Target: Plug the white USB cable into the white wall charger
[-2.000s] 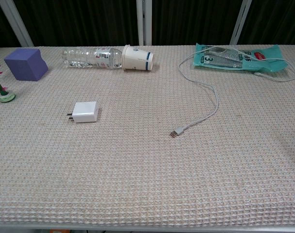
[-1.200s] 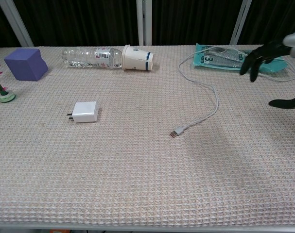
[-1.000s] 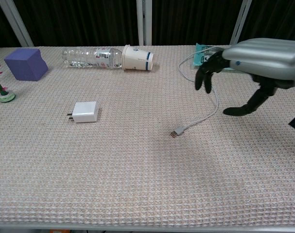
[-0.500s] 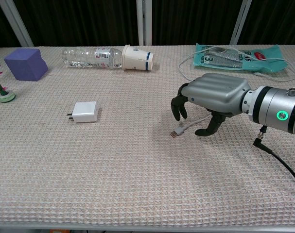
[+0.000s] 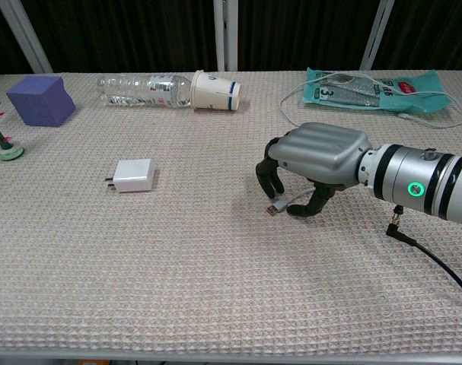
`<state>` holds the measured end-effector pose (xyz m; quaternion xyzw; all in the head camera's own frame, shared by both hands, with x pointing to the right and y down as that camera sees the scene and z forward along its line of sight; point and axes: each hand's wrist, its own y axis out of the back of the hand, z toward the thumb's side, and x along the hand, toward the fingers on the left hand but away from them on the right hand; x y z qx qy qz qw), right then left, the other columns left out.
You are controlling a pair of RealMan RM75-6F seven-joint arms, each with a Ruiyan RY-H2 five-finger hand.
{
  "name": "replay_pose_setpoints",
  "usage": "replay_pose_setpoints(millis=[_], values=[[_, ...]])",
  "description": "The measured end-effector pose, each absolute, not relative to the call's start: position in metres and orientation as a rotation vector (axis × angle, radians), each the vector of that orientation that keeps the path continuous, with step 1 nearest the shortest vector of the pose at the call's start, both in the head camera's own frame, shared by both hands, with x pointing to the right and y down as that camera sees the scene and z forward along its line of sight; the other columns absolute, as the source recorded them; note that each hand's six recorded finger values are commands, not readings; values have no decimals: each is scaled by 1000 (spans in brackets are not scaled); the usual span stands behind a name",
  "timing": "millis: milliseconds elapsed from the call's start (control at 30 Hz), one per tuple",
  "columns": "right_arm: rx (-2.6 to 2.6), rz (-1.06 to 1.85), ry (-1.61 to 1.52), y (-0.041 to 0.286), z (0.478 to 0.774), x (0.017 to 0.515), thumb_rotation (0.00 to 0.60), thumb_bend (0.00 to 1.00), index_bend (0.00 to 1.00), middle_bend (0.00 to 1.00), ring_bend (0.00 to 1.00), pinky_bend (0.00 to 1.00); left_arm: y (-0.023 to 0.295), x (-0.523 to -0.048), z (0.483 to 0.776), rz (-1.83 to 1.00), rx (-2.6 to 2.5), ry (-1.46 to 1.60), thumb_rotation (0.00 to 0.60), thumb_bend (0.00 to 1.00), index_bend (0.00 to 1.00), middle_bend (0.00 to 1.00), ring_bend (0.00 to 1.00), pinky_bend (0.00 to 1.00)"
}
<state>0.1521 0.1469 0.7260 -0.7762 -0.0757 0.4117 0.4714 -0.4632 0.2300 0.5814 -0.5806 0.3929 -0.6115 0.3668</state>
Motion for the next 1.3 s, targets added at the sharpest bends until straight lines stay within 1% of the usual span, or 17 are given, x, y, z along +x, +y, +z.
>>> replay_pose_setpoints(millis=[167,600,1033,1300], values=[[-1906,1013,-175,148,727,151,600,267,485,459,202,235,230,-463,582,-1570,-1492,1009,600,32,207,140,0,0],[-1911,1029,-179,148,728,151,600,284,494,467,206,235,229,-464,583,-1573,-1493,1005,600,32,206,139,0,0],[-1911,1024,-186,148,730,147,600,313,565,529,247,236,229,-466,584,-1580,-1492,1001,600,32,205,138,0,0],[-1904,1014,-213,144,726,148,600,327,597,560,269,255,225,-464,582,-1567,-1494,989,600,32,205,137,0,0]])
